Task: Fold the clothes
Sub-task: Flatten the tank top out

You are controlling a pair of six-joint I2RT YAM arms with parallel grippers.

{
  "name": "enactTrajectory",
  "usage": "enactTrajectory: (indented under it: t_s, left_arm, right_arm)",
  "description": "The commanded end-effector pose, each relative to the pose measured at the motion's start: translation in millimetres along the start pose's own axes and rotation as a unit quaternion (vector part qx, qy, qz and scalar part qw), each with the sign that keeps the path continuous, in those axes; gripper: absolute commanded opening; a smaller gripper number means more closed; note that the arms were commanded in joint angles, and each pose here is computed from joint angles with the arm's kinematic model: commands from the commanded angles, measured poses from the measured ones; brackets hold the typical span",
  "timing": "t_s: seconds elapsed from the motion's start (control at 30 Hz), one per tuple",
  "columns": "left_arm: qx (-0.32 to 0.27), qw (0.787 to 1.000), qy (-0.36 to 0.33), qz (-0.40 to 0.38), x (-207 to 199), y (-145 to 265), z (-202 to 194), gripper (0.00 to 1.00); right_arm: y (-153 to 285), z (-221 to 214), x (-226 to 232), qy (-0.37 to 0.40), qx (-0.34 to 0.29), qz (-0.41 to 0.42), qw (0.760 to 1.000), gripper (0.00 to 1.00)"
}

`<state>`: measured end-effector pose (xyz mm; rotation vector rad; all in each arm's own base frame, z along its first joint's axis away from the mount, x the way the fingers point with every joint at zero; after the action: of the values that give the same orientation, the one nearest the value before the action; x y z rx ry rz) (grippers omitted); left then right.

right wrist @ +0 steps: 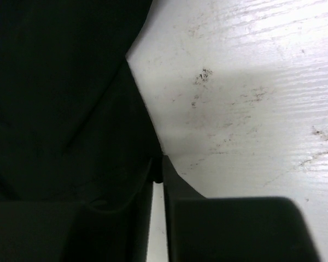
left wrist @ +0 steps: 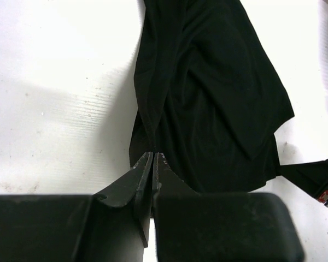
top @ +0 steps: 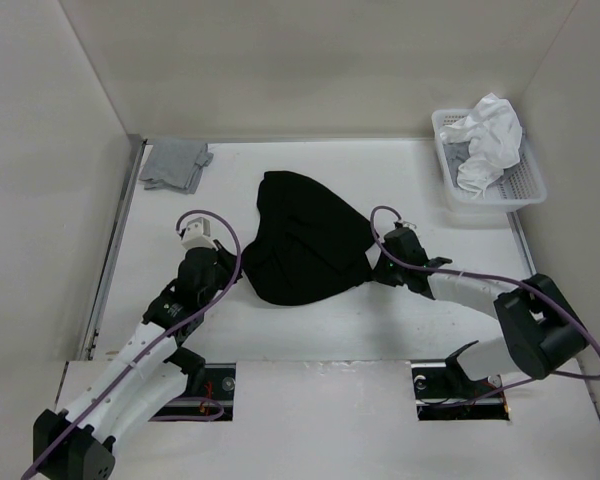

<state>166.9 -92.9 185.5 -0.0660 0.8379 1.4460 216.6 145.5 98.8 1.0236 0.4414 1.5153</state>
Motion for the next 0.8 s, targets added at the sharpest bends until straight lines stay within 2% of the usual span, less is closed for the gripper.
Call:
enactTrajectory:
  t_s: [0.0,0.07,0.2,0.37,0.47,0.6,0.7,0.77]
  left_arm:
    - [-0.023,0.999,0.011,-0.031,-12,1,10,0.00]
    - [-0.027,0.999,0.012,-0.035,-14,1,13,0.00]
    - [-0.054,0.996,0.024,-0.061,-30,8,30,0.00]
    - [-0.129,0.980,0.066,-0.136,-68,42,80,0.00]
    - [-0.200,0.954,0.104,-0.197,-95,84,126,0.00]
    - [-0.290,0.908,0.130,-0.274,-125,148,183,0.00]
    - [-0.353,0.874,0.137,-0.305,-135,189,216,0.00]
    - [-0.384,0.855,0.142,-0.319,-139,207,229,0.00]
  right_arm:
    - [-2,2,2,-0.001,0.010,0.010,1.000,0.09]
    - [1,5,4,-0.004,-0.007,0.015,1.000,0.03]
    - [32,26,20,0.000,-0.097,0.033,0.995,0.00]
    - [139,60,54,0.012,-0.222,0.113,0.968,0.00]
    - [227,86,63,0.008,-0.313,0.157,0.937,0.00]
    - [348,120,62,-0.009,-0.432,0.212,0.877,0.00]
    - [408,142,65,-0.010,-0.475,0.243,0.846,0.00]
    - [432,154,70,-0.005,-0.494,0.255,0.832,0.00]
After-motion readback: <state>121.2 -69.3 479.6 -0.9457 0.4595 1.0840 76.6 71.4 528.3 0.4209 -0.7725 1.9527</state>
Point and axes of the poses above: each gripper's point midway between its finger pads, its own y axis back along the fingers, its own x axis along the line the jaws close on, z = x × y, the point moved 10 cm from there along y, back along the fingers, and after that the axes turned 3 degrees about y, right-handed, at the moved point
